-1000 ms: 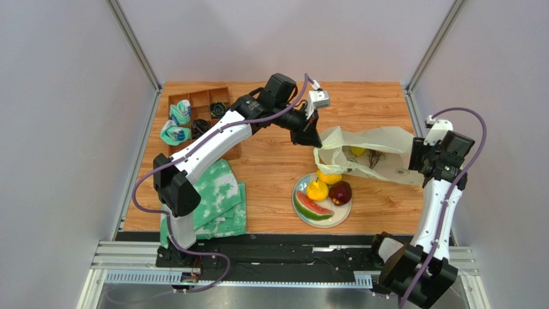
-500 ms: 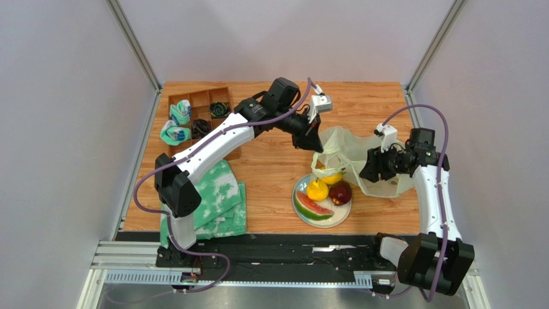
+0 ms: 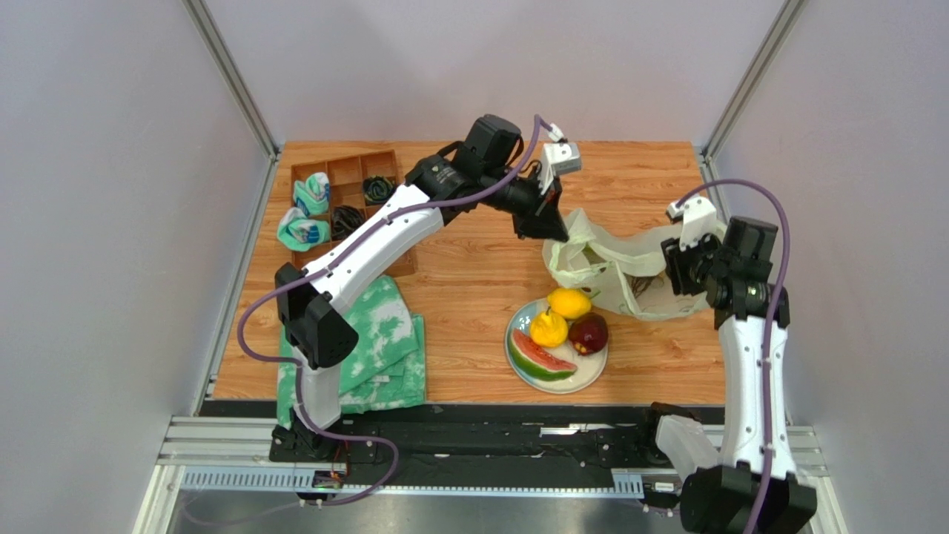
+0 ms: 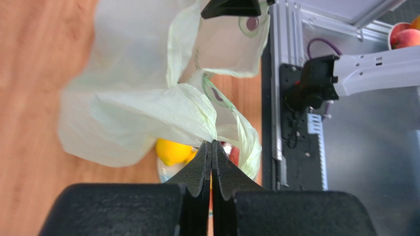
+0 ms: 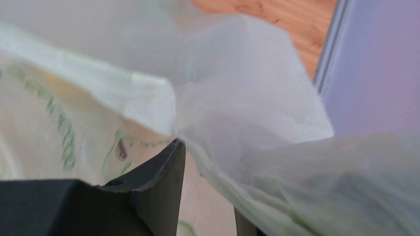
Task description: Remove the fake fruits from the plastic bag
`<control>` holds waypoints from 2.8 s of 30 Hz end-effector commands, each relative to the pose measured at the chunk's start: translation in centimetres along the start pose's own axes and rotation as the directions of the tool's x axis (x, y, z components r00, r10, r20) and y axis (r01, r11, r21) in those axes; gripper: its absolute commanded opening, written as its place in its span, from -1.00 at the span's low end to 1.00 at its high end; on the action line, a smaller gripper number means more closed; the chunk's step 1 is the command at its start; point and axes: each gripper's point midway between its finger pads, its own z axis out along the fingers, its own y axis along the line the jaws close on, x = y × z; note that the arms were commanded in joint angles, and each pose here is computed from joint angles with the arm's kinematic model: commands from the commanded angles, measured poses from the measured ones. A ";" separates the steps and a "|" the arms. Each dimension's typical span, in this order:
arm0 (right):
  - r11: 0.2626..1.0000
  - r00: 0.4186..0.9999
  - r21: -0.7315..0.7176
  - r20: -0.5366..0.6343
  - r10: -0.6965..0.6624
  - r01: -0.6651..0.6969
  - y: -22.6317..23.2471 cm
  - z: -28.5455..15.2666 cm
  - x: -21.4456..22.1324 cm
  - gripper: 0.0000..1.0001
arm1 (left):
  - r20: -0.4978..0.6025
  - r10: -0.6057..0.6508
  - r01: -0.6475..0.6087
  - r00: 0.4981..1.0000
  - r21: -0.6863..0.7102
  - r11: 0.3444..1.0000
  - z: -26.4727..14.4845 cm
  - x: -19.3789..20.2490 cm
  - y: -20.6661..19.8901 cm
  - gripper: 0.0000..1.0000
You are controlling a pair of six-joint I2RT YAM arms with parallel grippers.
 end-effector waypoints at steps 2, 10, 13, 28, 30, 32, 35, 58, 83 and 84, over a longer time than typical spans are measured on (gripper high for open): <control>0.962 0.995 0.268 0.089 0.036 -0.059 -10.1 3.5 -8.2 -0.17 | 0.172 0.214 -0.192 0.962 -0.134 0.972 -2.5 -8.3 4.8 -1.00; 0.817 0.919 0.514 0.390 0.049 -0.262 -23.1 -2.8 -20.0 -0.15 | 0.279 0.598 -0.477 0.751 -0.396 0.784 -6.8 -17.8 6.1 -1.00; 0.796 0.906 0.533 0.421 0.044 -0.286 -23.2 -6.0 -19.3 -0.15 | 0.305 0.612 -0.483 0.729 -0.404 0.777 -8.2 -19.0 4.5 -1.00; 0.964 0.968 -0.104 -0.079 0.239 -0.246 0.6 -1.4 3.3 0.27 | 0.089 0.066 -0.077 0.994 0.128 0.989 1.4 -0.4 -4.0 -1.00; 0.953 0.970 -0.184 -0.064 0.234 -0.242 1.9 -2.3 2.1 0.56 | 0.100 0.048 -0.062 0.994 0.134 0.989 1.8 -0.9 -4.3 -1.00; 0.936 0.980 -0.293 -0.043 0.193 -0.197 3.8 -3.2 1.3 0.69 | 0.110 0.046 -0.060 0.993 0.124 0.990 2.2 -1.4 -3.8 -1.00; 0.927 0.990 -0.350 -0.004 0.144 -0.136 4.9 -3.9 0.4 0.80 | 0.131 0.041 -0.057 0.990 0.115 0.992 2.3 -2.7 -3.5 -1.00; 0.975 0.997 -0.223 -0.082 0.005 -0.024 2.5 5.7 0.9 -0.01 | 0.205 -0.032 0.006 0.978 0.126 0.992 2.4 -5.6 -2.3 -1.00; 0.968 0.914 -0.069 -0.351 0.204 -0.242 -2.4 22.6 2.2 0.63 | 0.156 -0.090 0.065 0.984 0.157 0.985 4.3 -3.2 -0.9 -1.00; 0.970 0.924 -0.074 -0.331 0.193 -0.229 -2.7 23.1 1.4 0.47 | 0.153 -0.089 0.066 0.984 0.150 0.986 4.3 -3.1 -0.8 -1.00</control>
